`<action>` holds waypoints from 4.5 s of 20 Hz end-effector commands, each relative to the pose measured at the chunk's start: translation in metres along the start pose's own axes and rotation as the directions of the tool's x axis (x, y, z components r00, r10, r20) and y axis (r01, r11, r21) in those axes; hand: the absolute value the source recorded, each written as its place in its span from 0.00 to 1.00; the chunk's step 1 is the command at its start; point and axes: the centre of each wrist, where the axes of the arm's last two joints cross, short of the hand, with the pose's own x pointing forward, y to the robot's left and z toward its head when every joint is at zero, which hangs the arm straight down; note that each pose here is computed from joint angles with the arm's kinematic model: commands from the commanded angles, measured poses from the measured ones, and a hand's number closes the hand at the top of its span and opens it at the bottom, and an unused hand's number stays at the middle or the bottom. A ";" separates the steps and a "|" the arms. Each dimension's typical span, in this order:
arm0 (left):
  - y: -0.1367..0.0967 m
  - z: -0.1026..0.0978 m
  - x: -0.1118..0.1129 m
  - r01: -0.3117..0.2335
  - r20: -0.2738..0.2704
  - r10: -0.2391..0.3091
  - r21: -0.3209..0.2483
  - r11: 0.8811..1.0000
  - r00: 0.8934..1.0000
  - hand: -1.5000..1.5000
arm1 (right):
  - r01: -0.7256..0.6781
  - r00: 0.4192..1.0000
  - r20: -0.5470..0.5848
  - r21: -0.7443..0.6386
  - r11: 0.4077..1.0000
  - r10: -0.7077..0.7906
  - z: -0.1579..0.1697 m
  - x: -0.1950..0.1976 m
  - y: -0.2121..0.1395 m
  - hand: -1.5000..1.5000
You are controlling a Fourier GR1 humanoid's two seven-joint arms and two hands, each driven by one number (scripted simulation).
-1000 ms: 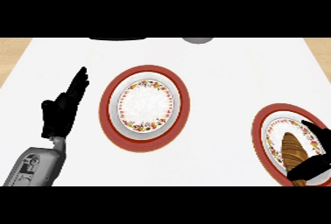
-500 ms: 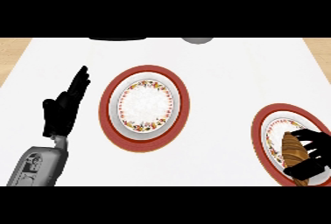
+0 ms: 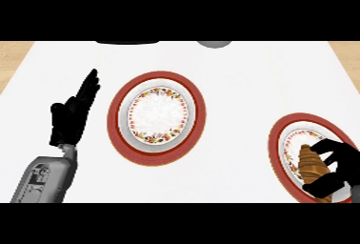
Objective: Pick the croissant from the plate and place it in the plate
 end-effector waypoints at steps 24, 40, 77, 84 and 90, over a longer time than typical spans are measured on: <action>0.002 -0.002 -0.007 0.007 0.010 -0.007 -0.018 1.000 1.000 0.50 | 0.341 0.709 0.704 -0.368 0.865 0.020 0.193 0.168 0.014 1.00; -0.007 0.005 -0.009 -0.001 0.027 0.002 -0.035 0.999 1.000 0.50 | 0.179 0.781 0.618 -0.365 0.914 0.094 0.135 0.328 0.068 1.00; 0.006 -0.003 -0.009 0.001 -0.013 -0.001 0.018 1.000 1.000 0.50 | 0.799 0.516 0.594 -0.072 0.598 -0.617 0.060 0.191 0.071 0.00; 0.003 0.000 -0.010 0.000 -0.008 0.000 0.005 1.000 1.000 0.50 | 0.779 0.520 0.611 -0.052 0.625 -0.597 0.060 0.119 0.054 0.00; 0.002 -0.001 -0.002 -0.007 -0.002 0.007 0.003 1.000 1.000 0.50 | 0.806 0.504 0.592 -0.060 0.589 -0.629 0.033 0.101 0.037 0.00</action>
